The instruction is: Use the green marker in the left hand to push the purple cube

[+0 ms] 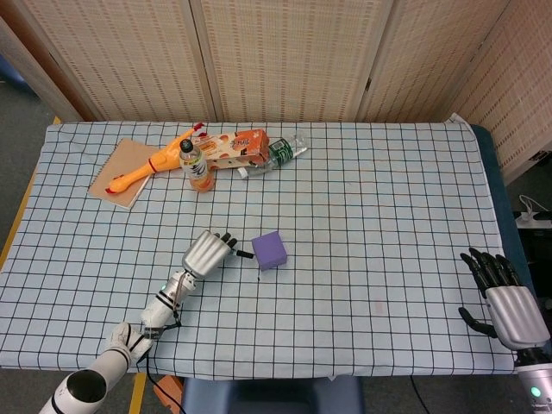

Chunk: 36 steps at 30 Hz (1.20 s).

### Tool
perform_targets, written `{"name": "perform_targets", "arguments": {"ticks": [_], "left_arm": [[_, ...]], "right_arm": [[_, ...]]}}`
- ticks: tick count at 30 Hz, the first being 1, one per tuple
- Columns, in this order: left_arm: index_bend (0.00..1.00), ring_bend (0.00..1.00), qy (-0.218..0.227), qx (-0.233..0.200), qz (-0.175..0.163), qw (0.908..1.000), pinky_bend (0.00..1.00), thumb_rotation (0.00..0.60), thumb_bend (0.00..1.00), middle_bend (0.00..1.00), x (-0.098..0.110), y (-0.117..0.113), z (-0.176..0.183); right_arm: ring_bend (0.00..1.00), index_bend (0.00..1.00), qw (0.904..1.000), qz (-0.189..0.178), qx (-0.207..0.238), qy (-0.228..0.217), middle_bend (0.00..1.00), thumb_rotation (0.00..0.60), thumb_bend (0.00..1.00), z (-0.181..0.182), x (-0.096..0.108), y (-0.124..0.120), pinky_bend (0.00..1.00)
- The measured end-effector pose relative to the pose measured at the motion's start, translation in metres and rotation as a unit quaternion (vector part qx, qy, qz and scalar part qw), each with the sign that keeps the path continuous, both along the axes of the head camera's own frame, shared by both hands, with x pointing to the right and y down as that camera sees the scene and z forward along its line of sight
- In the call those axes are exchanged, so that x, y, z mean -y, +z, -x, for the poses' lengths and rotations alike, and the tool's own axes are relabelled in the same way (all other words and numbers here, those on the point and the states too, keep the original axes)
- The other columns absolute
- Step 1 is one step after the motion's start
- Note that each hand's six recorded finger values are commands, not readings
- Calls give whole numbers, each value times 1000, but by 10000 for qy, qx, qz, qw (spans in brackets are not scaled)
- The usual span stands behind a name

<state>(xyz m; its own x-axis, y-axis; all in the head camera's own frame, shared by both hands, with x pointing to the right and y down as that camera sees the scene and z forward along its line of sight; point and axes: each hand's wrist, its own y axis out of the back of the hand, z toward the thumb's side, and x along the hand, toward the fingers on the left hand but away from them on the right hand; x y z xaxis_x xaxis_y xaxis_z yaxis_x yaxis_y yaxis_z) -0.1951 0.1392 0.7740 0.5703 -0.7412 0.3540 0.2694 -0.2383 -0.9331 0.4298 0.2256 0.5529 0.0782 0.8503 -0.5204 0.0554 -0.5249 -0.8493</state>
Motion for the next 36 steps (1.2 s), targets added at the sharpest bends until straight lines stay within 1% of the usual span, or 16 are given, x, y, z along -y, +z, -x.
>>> {"name": "perform_targets", "arguments": {"ticks": [10,19,27,32,36], "left_arm": [[800,733,-56,-74,-20,10000,882,600,556,817,9,-1,-17],[800,734,-17,-116,56,9999,883,600,556,816,9,2,-33],[800,733,97,-193,-58,9998,883,600,559,816,15,-3,-51],[801,733,99,-126,-65,9999,882,600,557,816,14,-2,-48],[800,733,84,-69,-97,9999,882,600,558,816,10,-2,-34]], "right_arm": [[0,0,10000,0,-9,29,0,600,177,-2,0,-1,0],[0,0,10000,-45,-22,64,0,600,177,-4,0,-3,0],[0,0,10000,-55,-26,65,0,600,177,-4,0,-4,0],[0,0,9999,-74,-12,67,0,600,177,-4,0,-5,0],[0,0,10000,-61,6,53,0,600,177,-4,0,-5,0]]}}
